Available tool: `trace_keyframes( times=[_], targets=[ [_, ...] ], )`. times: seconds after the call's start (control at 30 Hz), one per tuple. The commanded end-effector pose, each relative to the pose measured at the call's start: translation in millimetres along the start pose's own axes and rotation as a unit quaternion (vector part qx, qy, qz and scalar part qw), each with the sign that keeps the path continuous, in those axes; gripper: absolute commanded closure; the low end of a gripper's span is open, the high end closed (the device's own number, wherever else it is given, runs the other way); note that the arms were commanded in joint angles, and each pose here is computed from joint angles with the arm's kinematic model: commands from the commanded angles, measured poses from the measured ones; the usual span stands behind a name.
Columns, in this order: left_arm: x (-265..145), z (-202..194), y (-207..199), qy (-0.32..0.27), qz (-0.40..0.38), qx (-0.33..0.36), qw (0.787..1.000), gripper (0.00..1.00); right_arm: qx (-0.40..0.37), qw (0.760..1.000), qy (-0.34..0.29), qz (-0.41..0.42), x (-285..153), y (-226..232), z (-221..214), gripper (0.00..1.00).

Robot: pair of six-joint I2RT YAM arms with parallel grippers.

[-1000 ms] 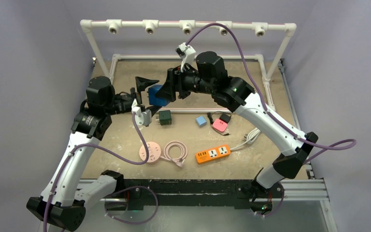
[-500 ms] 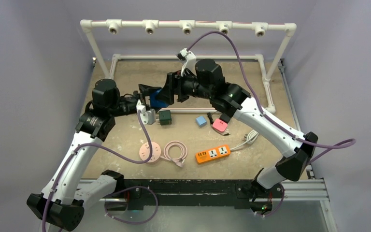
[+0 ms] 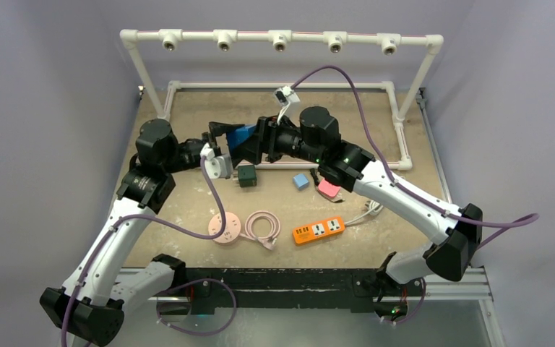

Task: Insert the plug

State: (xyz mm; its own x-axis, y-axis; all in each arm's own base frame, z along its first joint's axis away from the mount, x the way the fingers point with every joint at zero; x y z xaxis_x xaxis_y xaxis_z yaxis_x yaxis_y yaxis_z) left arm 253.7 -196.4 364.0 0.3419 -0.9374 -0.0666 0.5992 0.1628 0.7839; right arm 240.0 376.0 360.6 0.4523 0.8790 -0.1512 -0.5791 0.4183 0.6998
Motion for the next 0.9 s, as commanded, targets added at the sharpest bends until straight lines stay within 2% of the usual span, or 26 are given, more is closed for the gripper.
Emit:
trace_keyframes(
  times=[0.0, 0.2, 0.27, 0.37, 0.4, 0.47, 0.5, 0.53, 0.57, 0.6, 0.67, 0.77, 0.87],
  targets=[
    [-2.3, 15.8, -6.5, -0.028, -0.016, 0.027, 0.999, 1.00, -0.006, 0.997, -0.059, 0.042, -13.1, 35.4, 34.4, 0.28],
    [-2.6, 14.0, -5.4, -0.021, -0.012, 0.023, 0.999, 1.00, -0.009, 0.997, -0.063, 0.036, -16.0, 35.5, 36.7, 0.25],
    [-2.7, 12.9, -4.8, -0.019, -0.008, 0.021, 1.000, 1.00, -0.009, 0.997, -0.061, 0.037, -16.7, 35.9, 36.0, 0.30],
    [-1.9, 9.5, -3.4, -0.013, -0.003, 0.014, 1.000, 1.00, -0.005, 0.998, -0.062, 0.030, -18.6, 33.2, 34.8, 0.47],
    [-1.9, 8.5, -3.1, -0.010, -0.001, 0.011, 1.000, 1.00, -0.005, 0.998, -0.062, 0.028, -19.5, 31.8, 33.8, 0.61],
    [-1.4, 5.0, -4.9, -0.005, -0.003, 0.005, 1.000, 1.00, -0.007, 0.998, -0.064, 0.015, -22.0, 27.7, 33.6, 0.78],
    [-1.3, 1.4, -8.7, 0.000, -0.009, 0.001, 1.000, 0.78, -0.010, 0.998, -0.064, 0.005, -23.3, 24.8, 34.0, 0.86],
    [-1.2, -3.4, -14.8, 0.007, -0.021, -0.001, 1.000, 0.35, -0.013, 0.998, -0.063, -0.014, -25.0, 19.1, 33.7, 0.92],
    [-2.3, -10.8, -25.9, 0.019, -0.042, -0.004, 0.999, 0.14, -0.016, 0.997, -0.062, -0.039, -26.4, 10.3, 33.3, 0.95],
    [-4.4, -20.0, -40.9, 0.034, -0.073, -0.003, 0.997, 0.08, -0.020, 0.996, -0.057, -0.071, -29.1, -1.5, 31.5, 0.97],
    [-11.8, -37.1, -75.2, 0.059, -0.144, -0.004, 0.988, 0.03, -0.033, 0.989, -0.045, -0.139, -36.3, -26.9, 25.0, 1.00],
    [-24.5, -53.8, -128.5, 0.071, -0.249, -0.037, 0.965, 0.01, -0.040, 0.975, -0.025, -0.217, -54.8, -59.2, 10.0, 1.00],
    [-25.1, -63.2, -167.3, 0.067, -0.307, -0.061, 0.947, 0.01, -0.037, 0.959, -0.014, -0.280, -73.6, -85.3, -3.5, 1.00]
  ],
)
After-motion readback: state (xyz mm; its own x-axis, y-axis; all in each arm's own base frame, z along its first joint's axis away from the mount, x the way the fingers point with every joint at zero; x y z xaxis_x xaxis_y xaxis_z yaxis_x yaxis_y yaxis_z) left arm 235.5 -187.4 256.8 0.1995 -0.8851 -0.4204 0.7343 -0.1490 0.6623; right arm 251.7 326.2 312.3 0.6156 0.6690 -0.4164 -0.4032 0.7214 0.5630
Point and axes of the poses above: each gripper's point midway between its finger pads, its own x axis out along the fingers, its own y axis along the line the jaws close on, z = x × y, the point moved 2 cm from there along -x, back along the fingers, and after that the axes turned 6 degrees about x, right-handed, at the moved point
